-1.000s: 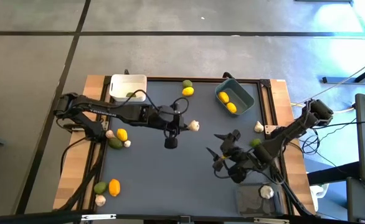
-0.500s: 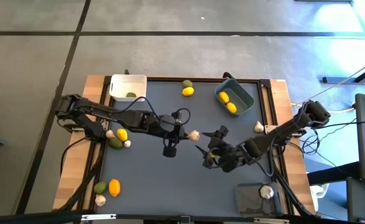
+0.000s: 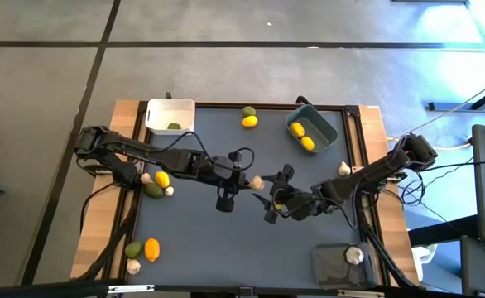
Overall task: Sort produce into baskets
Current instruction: Put the white garlic into the black bin
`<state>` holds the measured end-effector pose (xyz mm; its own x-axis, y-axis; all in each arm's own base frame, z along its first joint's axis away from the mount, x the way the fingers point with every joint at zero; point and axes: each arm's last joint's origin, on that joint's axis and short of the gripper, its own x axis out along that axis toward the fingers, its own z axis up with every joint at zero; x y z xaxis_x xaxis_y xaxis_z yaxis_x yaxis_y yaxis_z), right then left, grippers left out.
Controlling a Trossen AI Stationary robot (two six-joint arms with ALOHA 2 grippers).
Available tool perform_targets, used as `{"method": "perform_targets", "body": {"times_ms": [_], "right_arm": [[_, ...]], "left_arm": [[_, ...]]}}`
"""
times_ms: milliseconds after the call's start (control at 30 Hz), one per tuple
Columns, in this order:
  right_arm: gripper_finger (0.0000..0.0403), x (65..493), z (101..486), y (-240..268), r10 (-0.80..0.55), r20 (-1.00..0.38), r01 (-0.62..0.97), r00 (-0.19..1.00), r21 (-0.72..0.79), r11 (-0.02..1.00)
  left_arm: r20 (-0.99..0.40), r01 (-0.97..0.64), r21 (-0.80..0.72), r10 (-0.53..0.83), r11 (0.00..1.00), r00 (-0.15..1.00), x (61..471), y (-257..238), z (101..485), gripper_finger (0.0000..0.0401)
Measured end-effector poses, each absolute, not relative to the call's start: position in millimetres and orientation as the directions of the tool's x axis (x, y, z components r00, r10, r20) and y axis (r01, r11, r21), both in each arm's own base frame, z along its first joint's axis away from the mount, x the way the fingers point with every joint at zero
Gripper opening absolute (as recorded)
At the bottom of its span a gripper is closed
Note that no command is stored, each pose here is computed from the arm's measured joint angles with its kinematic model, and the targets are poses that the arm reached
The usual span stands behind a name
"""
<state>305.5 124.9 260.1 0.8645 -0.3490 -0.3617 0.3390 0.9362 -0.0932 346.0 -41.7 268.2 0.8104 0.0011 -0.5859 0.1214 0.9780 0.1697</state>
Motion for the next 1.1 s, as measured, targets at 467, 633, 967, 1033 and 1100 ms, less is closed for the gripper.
{"method": "perform_targets", "body": {"times_ms": [467,633,967,1033,1100], "right_arm": [[0.0141,307.3,260.6,121.1,-0.363,-0.356,0.347,0.861,-0.110,0.931],[0.0144,307.1,260.5,121.6,-0.362,-0.356,0.346,0.861,-0.111,0.932],[0.0144,307.0,260.4,121.6,-0.361,-0.358,0.343,0.861,-0.115,0.932],[0.0144,307.0,260.3,121.7,-0.356,-0.360,0.338,0.862,-0.114,0.934],[0.0144,306.8,260.2,121.9,-0.356,-0.362,0.337,0.862,-0.116,0.934]], "left_arm": [[-0.588,0.123,0.174,0.003,0.977,0.809,345.7,-42.4,268.0,0.0018],[-0.588,0.112,0.158,0.003,0.981,0.809,345.7,-42.4,268.0,0.0018],[-0.585,0.088,0.125,0.002,0.988,0.811,345.9,-42.6,268.3,0.0059],[-0.580,0.090,0.126,0.000,0.988,0.815,346.1,-43.4,268.9,0.0087],[-0.580,0.096,0.130,-0.003,0.987,0.815,345.5,-44.6,269.5,0.0115]]}}
